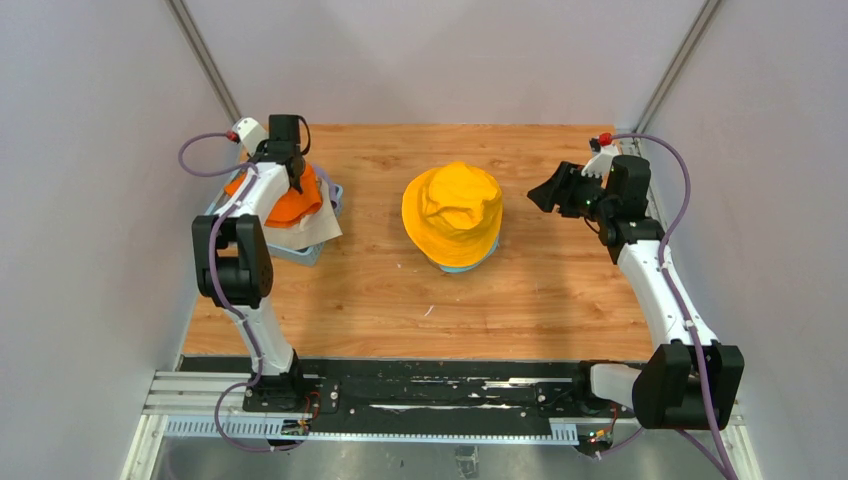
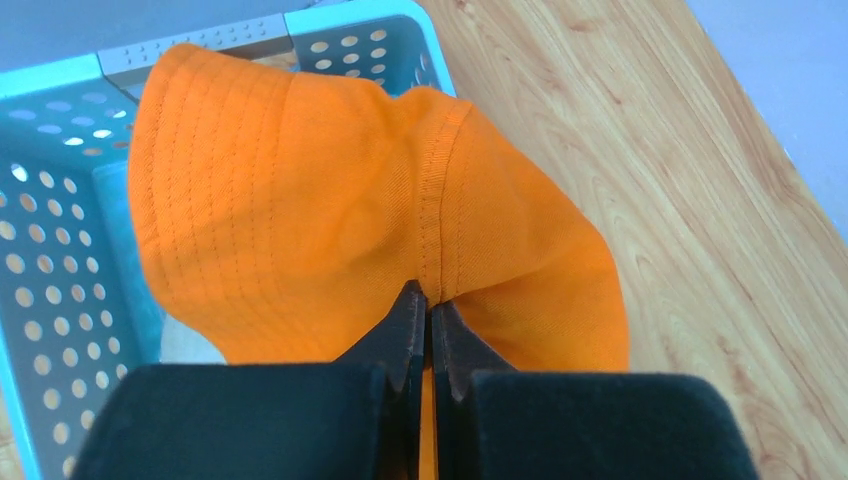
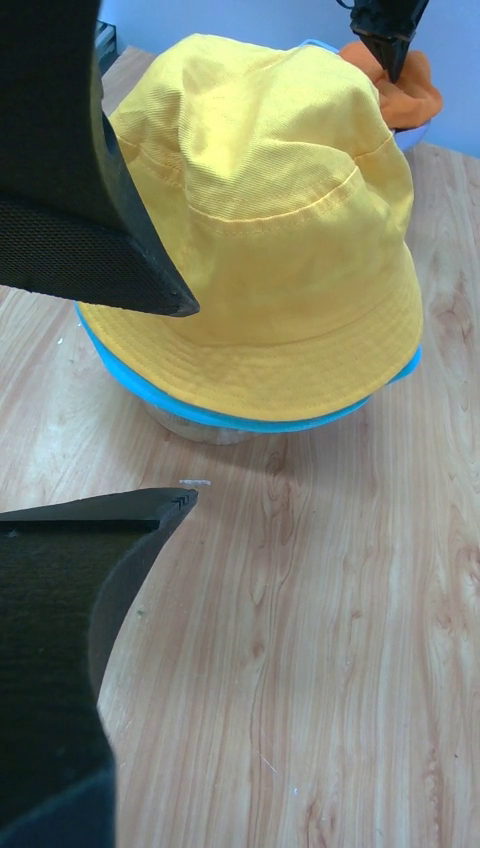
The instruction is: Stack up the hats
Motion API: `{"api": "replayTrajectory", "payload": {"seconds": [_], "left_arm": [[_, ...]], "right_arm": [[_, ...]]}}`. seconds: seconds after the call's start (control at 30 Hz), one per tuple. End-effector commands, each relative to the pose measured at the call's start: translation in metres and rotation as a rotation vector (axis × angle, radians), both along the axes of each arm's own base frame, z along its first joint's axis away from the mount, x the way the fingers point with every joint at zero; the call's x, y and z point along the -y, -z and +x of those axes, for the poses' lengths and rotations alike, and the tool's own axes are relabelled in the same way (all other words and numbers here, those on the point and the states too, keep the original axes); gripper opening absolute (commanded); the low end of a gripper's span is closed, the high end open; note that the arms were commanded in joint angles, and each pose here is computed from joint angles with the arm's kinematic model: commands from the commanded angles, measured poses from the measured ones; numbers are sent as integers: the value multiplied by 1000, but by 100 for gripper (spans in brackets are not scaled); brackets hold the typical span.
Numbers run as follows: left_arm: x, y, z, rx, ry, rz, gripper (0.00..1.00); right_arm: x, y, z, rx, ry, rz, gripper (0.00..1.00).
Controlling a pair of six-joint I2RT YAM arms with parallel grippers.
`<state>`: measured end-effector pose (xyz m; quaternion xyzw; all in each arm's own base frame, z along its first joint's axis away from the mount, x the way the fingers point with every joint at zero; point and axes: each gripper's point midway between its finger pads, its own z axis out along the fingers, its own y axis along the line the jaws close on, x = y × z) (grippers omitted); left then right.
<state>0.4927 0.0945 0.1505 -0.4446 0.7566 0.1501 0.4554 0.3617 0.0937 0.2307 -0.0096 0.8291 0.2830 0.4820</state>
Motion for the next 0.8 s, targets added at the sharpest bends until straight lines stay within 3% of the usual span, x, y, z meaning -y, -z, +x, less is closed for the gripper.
{"api": "replayTrajectory", "payload": {"seconds": [0.0,0.37,0.77], "left_arm": [[-1,-44,-3,157,11,-13,0],[84,-190,-39,598,385,-145,0],[185,-298,-51,952,882,-263,0]], "right_arm": [[-2,-9,-2,33,-11,16,63],[-6,-7,0,27,-24,35,63],[-9,-11,2,38,-34,33,63]]}}
